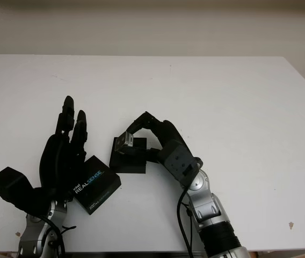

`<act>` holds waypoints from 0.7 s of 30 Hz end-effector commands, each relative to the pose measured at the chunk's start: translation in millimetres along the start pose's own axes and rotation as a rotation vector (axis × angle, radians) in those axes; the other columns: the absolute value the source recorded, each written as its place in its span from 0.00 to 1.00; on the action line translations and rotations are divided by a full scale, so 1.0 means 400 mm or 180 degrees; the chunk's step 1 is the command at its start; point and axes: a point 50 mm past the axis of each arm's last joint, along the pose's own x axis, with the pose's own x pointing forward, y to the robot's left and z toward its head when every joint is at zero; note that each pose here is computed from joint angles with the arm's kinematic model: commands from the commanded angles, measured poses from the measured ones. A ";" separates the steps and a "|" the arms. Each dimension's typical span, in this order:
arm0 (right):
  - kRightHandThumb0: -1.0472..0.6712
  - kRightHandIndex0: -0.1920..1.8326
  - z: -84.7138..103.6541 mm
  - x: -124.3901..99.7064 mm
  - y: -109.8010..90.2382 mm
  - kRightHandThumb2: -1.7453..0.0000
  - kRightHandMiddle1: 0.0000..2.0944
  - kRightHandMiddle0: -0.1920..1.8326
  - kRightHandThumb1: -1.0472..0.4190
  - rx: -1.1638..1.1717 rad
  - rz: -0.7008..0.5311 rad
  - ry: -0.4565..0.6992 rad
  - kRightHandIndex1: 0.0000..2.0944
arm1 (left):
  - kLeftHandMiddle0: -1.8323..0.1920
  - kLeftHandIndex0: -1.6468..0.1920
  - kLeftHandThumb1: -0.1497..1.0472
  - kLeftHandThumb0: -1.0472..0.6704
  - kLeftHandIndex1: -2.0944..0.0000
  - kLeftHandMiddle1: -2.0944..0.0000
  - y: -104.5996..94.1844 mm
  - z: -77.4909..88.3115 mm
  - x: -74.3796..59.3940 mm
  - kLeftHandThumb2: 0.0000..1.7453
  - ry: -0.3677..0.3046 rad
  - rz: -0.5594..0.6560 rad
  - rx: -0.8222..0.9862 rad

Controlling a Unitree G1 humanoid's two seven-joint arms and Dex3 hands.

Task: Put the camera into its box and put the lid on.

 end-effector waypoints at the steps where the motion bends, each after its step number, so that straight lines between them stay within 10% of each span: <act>1: 0.35 0.17 0.017 0.010 -0.008 0.97 0.81 0.29 0.00 0.0003 -0.0043 -0.0074 0.29 | 1.00 1.00 1.00 0.17 1.00 1.00 0.007 -0.018 -0.011 0.22 0.0117 0.0018 0.0002; 21: 0.36 0.15 -0.028 0.008 0.014 0.97 0.83 0.28 0.00 0.0154 -0.0170 0.0075 0.30 | 1.00 1.00 1.00 0.17 1.00 1.00 0.008 -0.012 -0.013 0.22 0.0097 0.0027 0.0004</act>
